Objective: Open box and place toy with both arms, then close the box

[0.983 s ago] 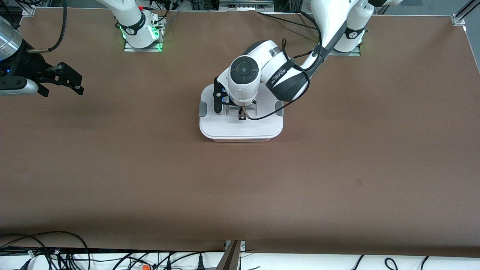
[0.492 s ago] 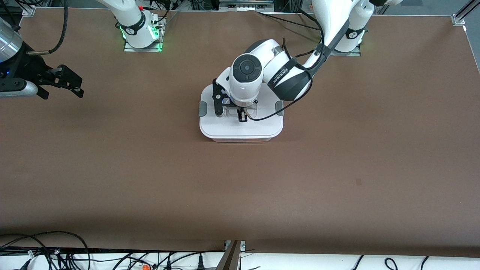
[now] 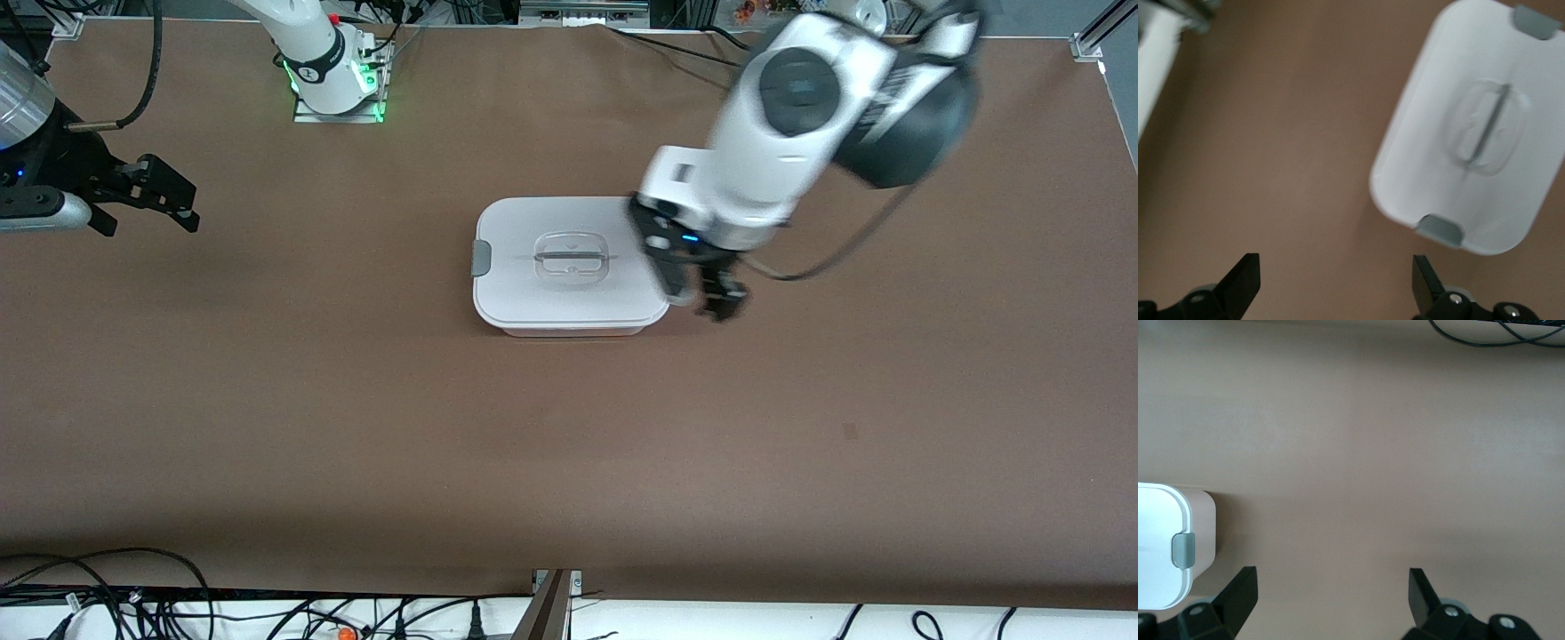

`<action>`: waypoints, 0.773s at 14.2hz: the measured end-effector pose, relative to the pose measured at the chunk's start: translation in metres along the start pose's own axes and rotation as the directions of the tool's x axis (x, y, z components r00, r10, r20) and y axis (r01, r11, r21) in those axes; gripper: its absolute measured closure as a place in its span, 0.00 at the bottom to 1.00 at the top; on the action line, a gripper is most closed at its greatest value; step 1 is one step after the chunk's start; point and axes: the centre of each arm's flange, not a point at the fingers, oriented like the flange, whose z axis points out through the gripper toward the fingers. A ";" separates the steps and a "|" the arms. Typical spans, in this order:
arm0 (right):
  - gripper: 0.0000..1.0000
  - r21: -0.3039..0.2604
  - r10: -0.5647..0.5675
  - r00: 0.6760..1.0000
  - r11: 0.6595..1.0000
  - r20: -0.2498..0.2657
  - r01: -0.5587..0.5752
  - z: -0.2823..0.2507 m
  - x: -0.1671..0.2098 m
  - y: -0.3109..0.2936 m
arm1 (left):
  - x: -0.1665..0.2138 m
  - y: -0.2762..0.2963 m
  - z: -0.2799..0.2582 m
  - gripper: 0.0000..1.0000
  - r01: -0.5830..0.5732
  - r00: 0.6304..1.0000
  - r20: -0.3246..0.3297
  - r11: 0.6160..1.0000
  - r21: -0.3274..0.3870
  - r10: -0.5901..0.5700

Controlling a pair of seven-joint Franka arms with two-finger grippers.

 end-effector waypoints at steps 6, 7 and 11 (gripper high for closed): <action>0.00 0.000 -0.001 1.000 1.000 -0.001 0.001 0.000 0.000 0.000 | -0.167 -0.143 -0.066 0.00 0.398 0.917 -0.044 0.911 0.110 -0.396; 0.00 0.000 -0.001 1.000 1.000 -0.001 0.001 0.000 0.000 0.000 | -0.184 -0.151 -0.071 0.00 0.496 0.869 -0.052 0.862 0.107 -0.493; 0.00 0.000 -0.001 1.000 1.000 -0.001 0.001 0.000 0.000 -0.001 | -0.233 -0.155 -0.075 0.00 0.844 0.532 0.034 0.533 0.062 -0.846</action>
